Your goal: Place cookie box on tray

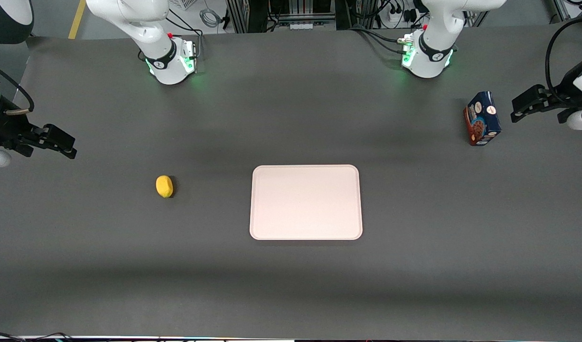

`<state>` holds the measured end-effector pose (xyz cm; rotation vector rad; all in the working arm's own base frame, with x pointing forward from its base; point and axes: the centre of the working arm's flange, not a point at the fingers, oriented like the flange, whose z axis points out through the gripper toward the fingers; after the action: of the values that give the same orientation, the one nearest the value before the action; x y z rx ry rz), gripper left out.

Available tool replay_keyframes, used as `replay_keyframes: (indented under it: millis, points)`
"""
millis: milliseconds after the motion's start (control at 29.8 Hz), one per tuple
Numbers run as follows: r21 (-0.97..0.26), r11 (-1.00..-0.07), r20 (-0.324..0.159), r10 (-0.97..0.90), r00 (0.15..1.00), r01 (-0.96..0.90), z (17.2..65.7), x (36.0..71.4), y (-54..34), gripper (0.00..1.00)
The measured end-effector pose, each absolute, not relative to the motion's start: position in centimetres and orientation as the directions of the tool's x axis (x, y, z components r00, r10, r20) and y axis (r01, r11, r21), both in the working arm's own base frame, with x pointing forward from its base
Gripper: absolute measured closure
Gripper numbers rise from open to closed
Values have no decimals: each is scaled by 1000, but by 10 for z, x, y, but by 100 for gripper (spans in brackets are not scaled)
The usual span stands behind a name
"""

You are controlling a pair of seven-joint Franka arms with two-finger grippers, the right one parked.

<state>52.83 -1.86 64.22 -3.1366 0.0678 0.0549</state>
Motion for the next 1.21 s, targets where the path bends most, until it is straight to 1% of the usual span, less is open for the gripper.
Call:
replay_keyframes:
  millis: [168, 437, 571, 739, 941, 1109, 1209]
  points:
    - [-3, -999, -41, -34, 999, -35, 643, 526, -14, 0]
    - [-3, -999, -64, -32, 997, -32, 644, 522, -12, 0]
    - [-3, -1000, -86, -24, 996, -25, 650, 517, -8, 0]
    - [-19, -1000, -121, -22, 992, -24, 671, 505, 7, 0]
    - [-54, -995, -168, -72, 983, -82, 692, 486, 57, 0]
    - [-38, -993, -182, -107, 977, -116, 701, 464, 129, 0]
    - [-23, -994, -191, -103, 976, -109, 697, 451, 160, 0]
